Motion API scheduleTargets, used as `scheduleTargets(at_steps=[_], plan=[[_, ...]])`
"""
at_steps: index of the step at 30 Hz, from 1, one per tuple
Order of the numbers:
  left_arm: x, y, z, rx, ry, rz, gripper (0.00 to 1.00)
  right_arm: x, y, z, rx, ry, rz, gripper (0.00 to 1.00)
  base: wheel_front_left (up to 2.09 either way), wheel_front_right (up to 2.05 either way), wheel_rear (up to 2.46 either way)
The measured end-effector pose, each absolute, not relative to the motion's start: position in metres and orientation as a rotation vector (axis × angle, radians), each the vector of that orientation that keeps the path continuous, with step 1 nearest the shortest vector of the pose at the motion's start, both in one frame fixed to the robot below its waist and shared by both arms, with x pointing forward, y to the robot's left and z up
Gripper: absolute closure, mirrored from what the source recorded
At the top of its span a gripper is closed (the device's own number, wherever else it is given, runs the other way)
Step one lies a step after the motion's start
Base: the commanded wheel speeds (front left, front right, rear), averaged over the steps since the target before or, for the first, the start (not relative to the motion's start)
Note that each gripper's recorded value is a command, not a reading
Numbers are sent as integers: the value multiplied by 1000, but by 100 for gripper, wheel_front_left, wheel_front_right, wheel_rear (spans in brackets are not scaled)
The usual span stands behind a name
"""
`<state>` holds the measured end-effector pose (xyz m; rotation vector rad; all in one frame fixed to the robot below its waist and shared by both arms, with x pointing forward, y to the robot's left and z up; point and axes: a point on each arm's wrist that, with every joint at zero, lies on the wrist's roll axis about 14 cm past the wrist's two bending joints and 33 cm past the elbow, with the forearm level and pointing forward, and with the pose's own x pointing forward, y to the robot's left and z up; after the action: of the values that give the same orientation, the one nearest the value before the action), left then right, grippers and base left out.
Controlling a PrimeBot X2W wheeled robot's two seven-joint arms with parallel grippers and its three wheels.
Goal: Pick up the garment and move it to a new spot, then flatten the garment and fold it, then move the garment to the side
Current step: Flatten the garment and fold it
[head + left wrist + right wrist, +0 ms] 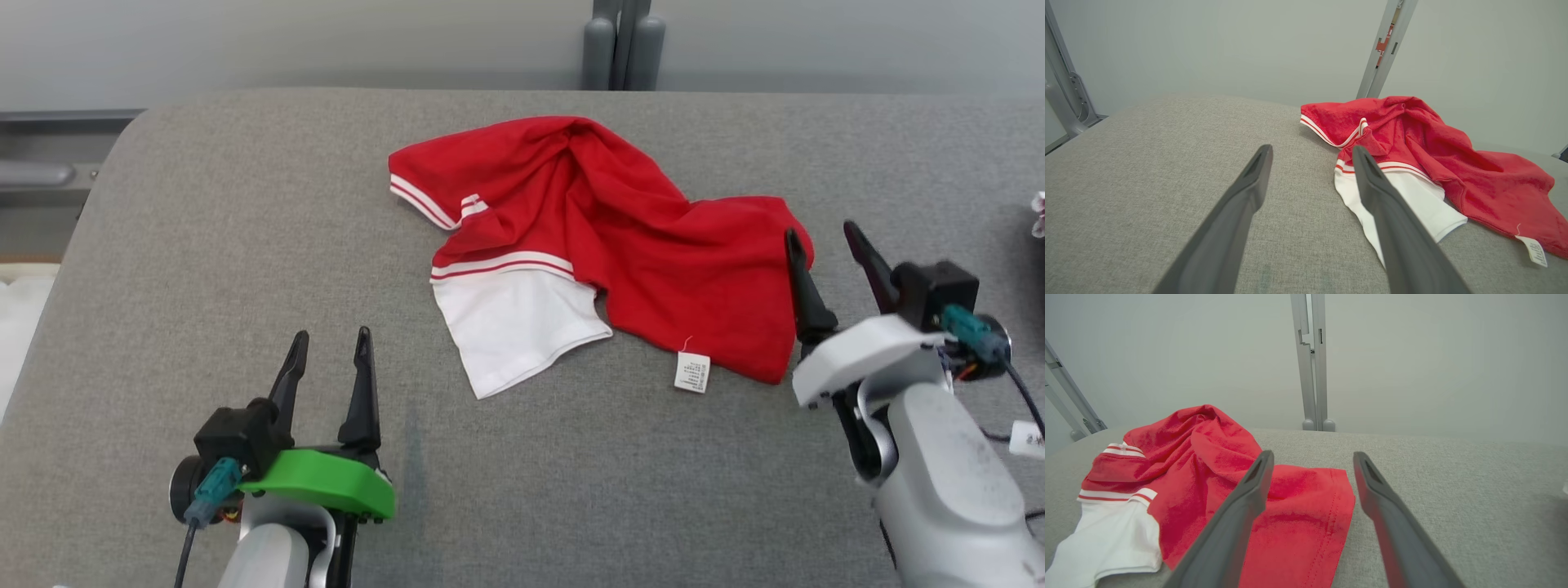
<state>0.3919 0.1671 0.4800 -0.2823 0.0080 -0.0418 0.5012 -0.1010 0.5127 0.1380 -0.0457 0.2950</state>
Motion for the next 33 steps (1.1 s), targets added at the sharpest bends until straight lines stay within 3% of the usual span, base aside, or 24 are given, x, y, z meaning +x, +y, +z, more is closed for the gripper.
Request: scheduleTargets(at_steps=[10, 14, 33], plan=[[362, 164, 473, -293, 27, -42, 0, 428, -146, 518, 93, -104, 150, 0, 0, 0, 0], [353, 160, 473, -303, 27, -50, 0, 408, -157, 515, 182, -100, 112, 0, 0, 0, 0], [353, 155, 472, -309, 33, -65, 0, 386, -167, 506, 226, -79, 80, 0, 0, 0, 0]])
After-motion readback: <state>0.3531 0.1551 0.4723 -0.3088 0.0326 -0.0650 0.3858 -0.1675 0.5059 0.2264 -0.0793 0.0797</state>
